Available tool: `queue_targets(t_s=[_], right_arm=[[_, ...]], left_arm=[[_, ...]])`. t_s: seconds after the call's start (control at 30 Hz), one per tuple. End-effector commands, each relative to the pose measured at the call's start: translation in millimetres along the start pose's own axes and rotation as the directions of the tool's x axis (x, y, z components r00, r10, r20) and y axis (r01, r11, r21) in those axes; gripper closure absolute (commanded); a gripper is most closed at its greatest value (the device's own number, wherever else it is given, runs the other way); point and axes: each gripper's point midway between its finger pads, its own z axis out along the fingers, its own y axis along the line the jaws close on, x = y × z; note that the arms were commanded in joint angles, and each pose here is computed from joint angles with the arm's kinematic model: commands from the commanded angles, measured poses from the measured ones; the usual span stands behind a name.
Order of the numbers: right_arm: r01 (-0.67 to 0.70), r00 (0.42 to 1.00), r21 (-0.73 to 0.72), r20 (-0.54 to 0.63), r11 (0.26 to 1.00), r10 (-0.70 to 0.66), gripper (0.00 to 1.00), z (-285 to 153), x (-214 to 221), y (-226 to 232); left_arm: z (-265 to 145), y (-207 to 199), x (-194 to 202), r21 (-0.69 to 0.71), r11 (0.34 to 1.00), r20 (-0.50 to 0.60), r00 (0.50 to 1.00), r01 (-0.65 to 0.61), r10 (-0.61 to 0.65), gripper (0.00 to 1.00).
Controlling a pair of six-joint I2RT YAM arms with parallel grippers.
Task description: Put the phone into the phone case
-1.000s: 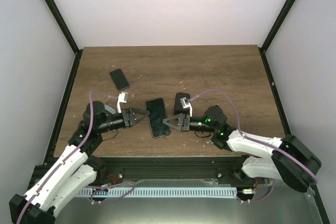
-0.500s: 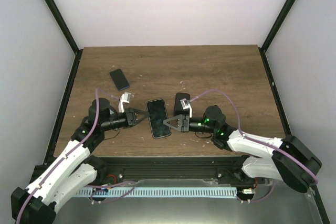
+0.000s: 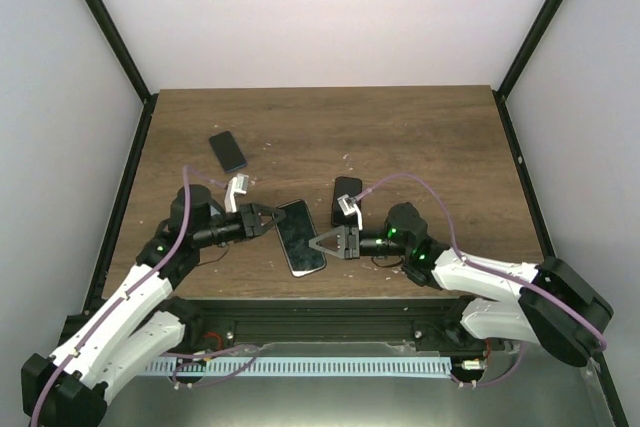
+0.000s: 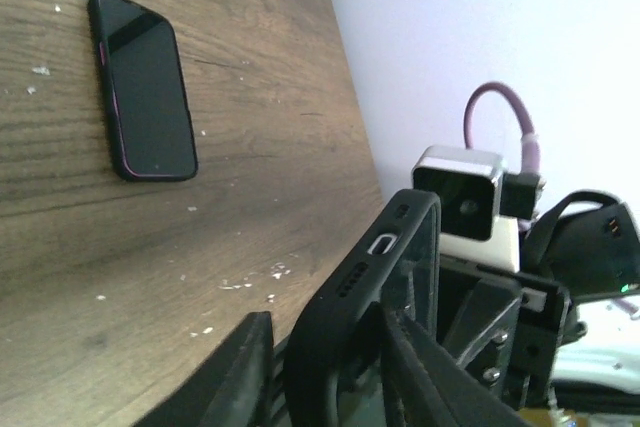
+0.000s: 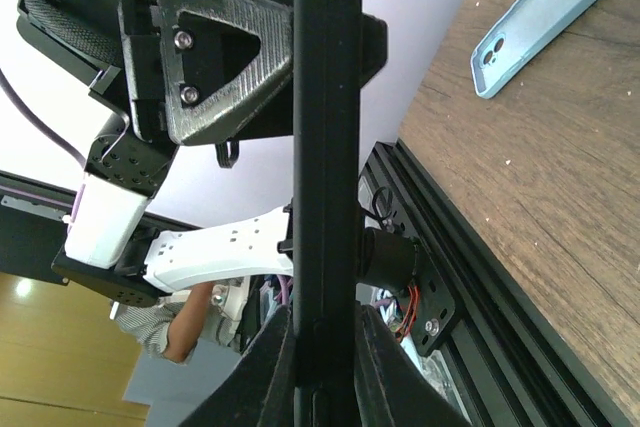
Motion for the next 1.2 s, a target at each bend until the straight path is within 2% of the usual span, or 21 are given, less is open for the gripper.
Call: queue_targets(t_s=[0.0,0.13,0.33,0.37,0.47,0.6,0.73,0.97,1.17], right_arm=[[0.117,0.993,-0.091,0.019,0.989,-0.116,0.90,-1.7,-5.6,31.2],[0.109,0.994,-0.081,0.019,0.991,-0.108,0.89,-1.1,-5.3,27.4],[0.115,0.993,-0.068,0.018,0.991,-0.114,0.89,0.3,-7.3,26.3],[0.116,0.993,-0.055,0.018,0.992,-0.116,0.89,0.4,-7.7,24.2],[0.122,0.992,-0.023,0.040,0.992,-0.121,0.89,-1.5,-11.0,20.8],[0.122,0.991,0.032,0.058,0.992,-0.124,0.89,-6.8,-17.1,13.0],[0.116,0.984,0.165,0.115,0.979,-0.135,0.90,-24.4,-35.3,-6.8],[0.050,0.952,0.432,0.252,0.900,-0.174,0.90,-85.7,-76.6,-48.2],[-0.058,0.926,0.569,0.338,0.820,-0.169,0.90,-139.5,-101.5,-94.2]], left_arm=[[-2.4,-8.0,-9.4,0.007,1.000,0.031,0.999,-0.024,0.024,0.73],[-0.7,-4.9,-8.8,-0.003,1.000,0.024,1.000,-0.020,0.020,0.84],[-1.4,-7.0,-8.3,0.004,1.000,0.021,1.000,-0.018,0.018,0.83],[-2.0,-8.2,-9.0,0.005,1.000,0.024,1.000,-0.020,0.020,0.80],[-3.9,-7.7,-10.3,-0.008,1.000,0.033,0.999,-0.019,0.019,0.60],[-5.1,-2.5,-10.4,-0.040,0.999,0.037,0.999,-0.014,0.015,0.43],[-6.0,9.6,-8.8,-0.099,0.995,0.038,0.999,-0.003,0.007,0.22],[-7.8,35.2,-7.7,-0.220,0.975,0.045,0.999,0.010,0.000,0.03],[-15.8,73.8,-16.3,-0.406,0.912,0.105,0.994,0.051,-0.009,0.00]])
